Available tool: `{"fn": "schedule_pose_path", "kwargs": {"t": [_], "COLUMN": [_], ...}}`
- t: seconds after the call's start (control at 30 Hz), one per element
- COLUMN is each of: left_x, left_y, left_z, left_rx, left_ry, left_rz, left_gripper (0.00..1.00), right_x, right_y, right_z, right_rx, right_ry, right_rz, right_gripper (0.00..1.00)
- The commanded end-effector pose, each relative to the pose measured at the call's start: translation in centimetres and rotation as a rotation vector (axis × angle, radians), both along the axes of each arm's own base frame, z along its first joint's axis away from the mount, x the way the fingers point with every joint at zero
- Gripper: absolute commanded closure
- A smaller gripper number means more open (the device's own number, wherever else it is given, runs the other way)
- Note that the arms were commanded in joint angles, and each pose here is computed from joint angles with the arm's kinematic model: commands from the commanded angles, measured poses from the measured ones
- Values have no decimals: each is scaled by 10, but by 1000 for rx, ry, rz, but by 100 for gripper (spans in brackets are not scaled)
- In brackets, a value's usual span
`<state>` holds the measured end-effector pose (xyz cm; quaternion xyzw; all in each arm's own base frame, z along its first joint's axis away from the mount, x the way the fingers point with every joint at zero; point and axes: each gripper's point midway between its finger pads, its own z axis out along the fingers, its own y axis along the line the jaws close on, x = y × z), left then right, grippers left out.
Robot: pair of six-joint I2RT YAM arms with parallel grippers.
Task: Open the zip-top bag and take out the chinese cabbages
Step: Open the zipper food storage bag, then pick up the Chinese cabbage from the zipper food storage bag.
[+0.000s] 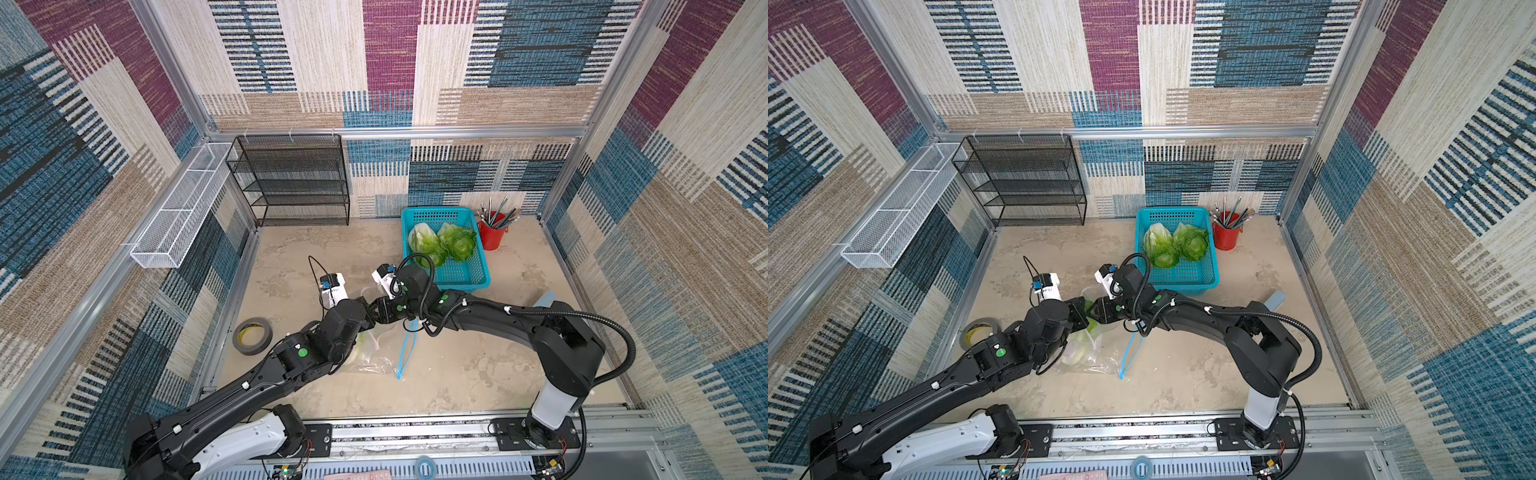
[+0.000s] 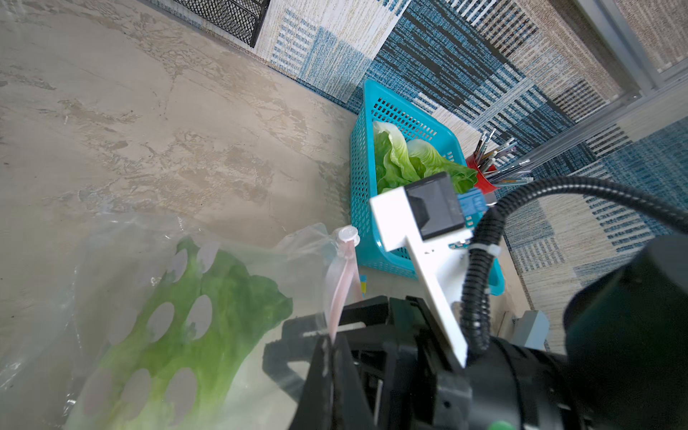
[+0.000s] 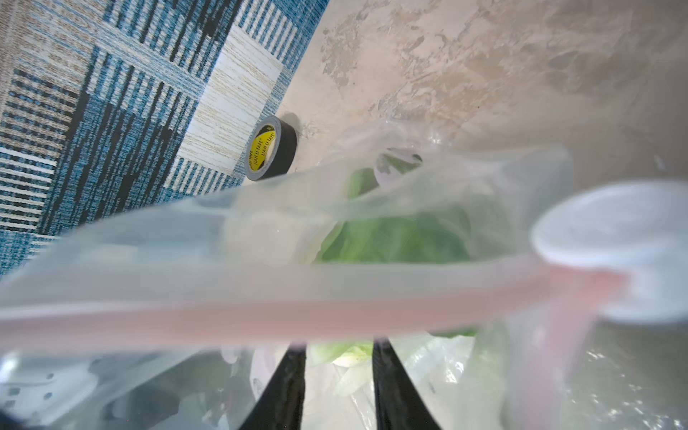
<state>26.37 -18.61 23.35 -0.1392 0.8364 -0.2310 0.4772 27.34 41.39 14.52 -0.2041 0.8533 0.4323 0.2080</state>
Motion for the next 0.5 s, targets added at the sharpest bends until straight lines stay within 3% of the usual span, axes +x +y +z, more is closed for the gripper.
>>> {"fn": "schedule_pose_path", "kwargs": {"t": [0.0,0.33,0.47], "left_x": [1,1,1], "left_y": [-4,-6,-9], "left_z": [4,5,4], "left_rx": [-38,-40,-42], "left_ry": [-14,-22,-21], "left_rz": [-7,-14,-25], "left_gripper": [100,100,100], "right_x": [2,6,8], "right_y": [4,0,3], "right_z": [-3,-19,-28], "right_rx": [15,-37,-56], "right_ry": [15,29,42], "right_rz": [-14,-43,-37], "right_gripper": [57,30,28]}}
